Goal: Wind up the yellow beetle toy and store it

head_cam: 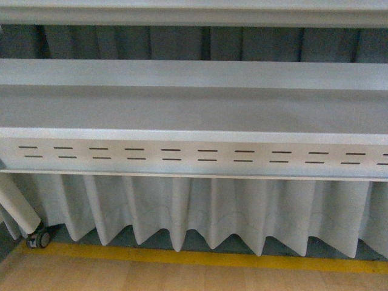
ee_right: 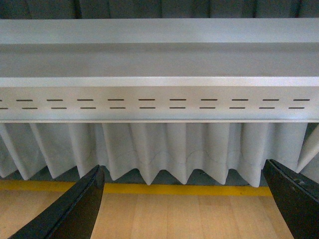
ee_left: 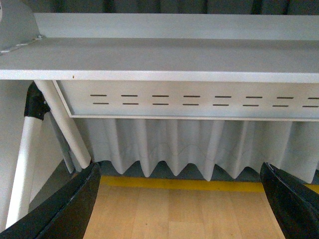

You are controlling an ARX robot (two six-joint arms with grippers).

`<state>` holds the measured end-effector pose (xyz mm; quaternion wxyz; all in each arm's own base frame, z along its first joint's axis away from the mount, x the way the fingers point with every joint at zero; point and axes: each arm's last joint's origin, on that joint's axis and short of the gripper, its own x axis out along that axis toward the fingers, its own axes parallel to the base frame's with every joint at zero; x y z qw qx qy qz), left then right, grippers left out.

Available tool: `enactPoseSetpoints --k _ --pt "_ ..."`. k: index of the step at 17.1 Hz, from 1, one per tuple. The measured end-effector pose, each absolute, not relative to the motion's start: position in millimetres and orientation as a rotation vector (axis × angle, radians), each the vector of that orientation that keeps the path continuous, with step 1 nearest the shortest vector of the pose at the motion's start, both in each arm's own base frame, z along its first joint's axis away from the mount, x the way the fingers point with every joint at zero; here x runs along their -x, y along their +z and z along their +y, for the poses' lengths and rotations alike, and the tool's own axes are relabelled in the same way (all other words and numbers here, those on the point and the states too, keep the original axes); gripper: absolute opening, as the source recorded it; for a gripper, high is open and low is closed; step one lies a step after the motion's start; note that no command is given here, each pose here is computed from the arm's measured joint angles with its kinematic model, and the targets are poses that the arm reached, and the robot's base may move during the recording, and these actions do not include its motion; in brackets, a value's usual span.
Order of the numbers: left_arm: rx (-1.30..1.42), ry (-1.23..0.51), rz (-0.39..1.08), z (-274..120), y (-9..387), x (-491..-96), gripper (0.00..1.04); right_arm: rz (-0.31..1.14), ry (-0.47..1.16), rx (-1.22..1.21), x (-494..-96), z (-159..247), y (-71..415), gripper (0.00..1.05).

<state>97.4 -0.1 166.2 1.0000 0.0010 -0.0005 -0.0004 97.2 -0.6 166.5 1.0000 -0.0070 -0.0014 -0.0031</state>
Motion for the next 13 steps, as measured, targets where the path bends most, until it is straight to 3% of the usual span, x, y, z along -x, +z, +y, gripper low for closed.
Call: enactPoseSetpoints --k 13 --pt "-0.002 -0.001 -0.001 -0.1 166.2 -97.4 0.98 -0.003 -0.006 0.014 -97.2 -0.6 166.5 0.98"
